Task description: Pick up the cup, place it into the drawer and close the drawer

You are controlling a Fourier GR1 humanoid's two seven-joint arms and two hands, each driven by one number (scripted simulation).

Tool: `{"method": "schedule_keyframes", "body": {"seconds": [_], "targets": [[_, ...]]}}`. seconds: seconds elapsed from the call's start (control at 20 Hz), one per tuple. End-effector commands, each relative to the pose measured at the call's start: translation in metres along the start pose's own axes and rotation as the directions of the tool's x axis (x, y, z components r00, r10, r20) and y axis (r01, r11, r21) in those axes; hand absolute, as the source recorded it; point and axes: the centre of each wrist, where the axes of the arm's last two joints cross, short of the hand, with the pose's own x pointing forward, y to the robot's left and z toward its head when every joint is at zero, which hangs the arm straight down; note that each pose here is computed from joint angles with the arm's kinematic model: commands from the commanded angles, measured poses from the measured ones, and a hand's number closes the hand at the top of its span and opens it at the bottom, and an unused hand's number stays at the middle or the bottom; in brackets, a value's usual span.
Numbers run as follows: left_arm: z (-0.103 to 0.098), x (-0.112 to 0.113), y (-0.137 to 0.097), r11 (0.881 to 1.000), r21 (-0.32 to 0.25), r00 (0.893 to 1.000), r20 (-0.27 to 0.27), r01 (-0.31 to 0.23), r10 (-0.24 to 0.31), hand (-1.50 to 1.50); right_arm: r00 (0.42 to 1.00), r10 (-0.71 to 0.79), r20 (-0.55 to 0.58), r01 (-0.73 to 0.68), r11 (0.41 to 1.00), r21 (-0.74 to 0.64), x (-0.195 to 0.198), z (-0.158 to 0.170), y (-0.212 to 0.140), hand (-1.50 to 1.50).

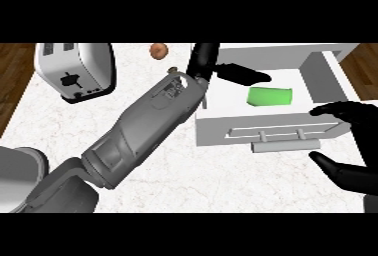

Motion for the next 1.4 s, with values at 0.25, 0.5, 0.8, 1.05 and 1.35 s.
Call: {"method": "schedule_keyframes", "body": {"seconds": [0.25, 0.5, 0.8, 1.05, 1.35], "targets": [[-0.010, 0.016, 0.029, 0.993, 0.060, 0.995, -0.006, -0.099, 0.100, -1.50, 0.971, 0.229, -0.063, -0.216, 0.962, 0.168, 0.029, 0.013, -0.001, 1.50], [0.002, 0.012, 0.051, 0.990, 0.078, 0.992, -0.018, -0.120, 0.122, -1.50, 0.927, 0.366, -0.084, -0.346, 0.920, 0.184, 0.014, 0.025, 0.010, 1.50], [0.018, 0.013, 0.096, 0.982, 0.132, 0.991, -0.012, -0.133, 0.136, -1.50, 0.885, 0.440, -0.154, -0.411, 0.892, 0.187, -0.006, 0.010, 0.036, 1.50], [0.043, 0.005, 0.146, 0.973, 0.151, 0.983, -0.019, -0.176, 0.181, -1.50, 0.814, 0.564, -0.138, -0.534, 0.820, 0.204, -0.022, -0.018, 0.043, 1.50], [0.076, -0.006, 0.171, 0.974, 0.160, 0.986, -0.029, -0.159, 0.166, -1.50, 0.651, 0.754, -0.090, -0.681, 0.632, 0.369, -0.046, -0.014, 0.057, 1.50]]}}
